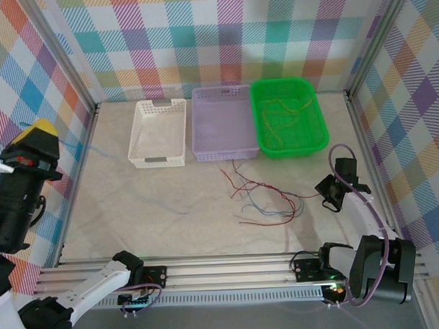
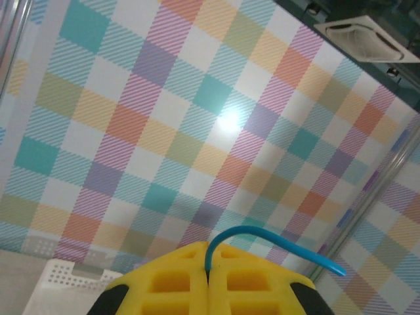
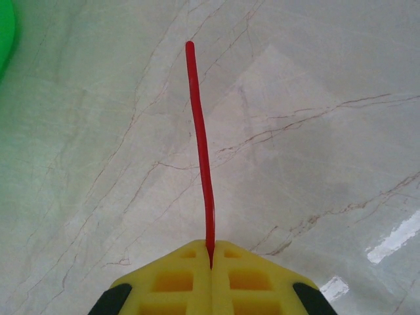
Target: Untangle the cables
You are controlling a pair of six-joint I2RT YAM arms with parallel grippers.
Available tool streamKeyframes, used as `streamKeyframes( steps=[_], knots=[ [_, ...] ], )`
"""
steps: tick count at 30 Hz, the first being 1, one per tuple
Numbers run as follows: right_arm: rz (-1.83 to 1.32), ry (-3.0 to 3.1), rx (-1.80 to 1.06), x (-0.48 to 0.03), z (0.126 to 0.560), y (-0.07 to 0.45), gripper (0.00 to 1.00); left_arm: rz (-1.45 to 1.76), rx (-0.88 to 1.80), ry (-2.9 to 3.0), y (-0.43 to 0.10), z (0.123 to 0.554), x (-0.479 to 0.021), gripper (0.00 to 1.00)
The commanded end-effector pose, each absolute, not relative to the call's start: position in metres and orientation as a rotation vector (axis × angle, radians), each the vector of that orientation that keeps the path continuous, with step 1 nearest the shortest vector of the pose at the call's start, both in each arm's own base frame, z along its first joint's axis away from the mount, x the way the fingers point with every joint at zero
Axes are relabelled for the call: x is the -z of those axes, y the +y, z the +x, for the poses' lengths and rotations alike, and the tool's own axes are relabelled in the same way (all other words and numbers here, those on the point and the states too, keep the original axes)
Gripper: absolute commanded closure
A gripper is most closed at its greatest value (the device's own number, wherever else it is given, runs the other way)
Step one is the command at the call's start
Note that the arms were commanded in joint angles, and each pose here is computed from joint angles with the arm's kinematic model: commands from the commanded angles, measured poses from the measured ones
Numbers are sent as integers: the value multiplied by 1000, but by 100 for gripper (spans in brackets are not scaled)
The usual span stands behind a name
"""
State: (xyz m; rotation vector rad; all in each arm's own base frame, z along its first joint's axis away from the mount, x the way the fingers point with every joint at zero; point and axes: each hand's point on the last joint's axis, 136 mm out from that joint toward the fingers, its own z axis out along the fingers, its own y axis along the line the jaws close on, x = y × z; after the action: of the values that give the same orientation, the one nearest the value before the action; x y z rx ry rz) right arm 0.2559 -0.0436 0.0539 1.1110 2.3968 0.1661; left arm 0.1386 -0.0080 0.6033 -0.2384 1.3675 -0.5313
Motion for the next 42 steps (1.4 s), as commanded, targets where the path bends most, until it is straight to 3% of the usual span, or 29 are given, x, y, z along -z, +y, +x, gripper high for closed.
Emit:
streamKeyframes(
  steps=[1,16,29,42],
  knots=[
    [1135,2378,-165,-53,256,-46,100,-231,508,1337,-6,140,-612,100],
    [1002,2406,-416,-54,274,-15,100,-108,440,1278,-43,186,-647,100],
    [988,2438,-454,-42,278,-8,100,-77,386,1158,-65,222,-700,100],
    [946,2452,-464,-42,285,-2,100,-94,290,1056,-101,316,-721,100]
  ],
)
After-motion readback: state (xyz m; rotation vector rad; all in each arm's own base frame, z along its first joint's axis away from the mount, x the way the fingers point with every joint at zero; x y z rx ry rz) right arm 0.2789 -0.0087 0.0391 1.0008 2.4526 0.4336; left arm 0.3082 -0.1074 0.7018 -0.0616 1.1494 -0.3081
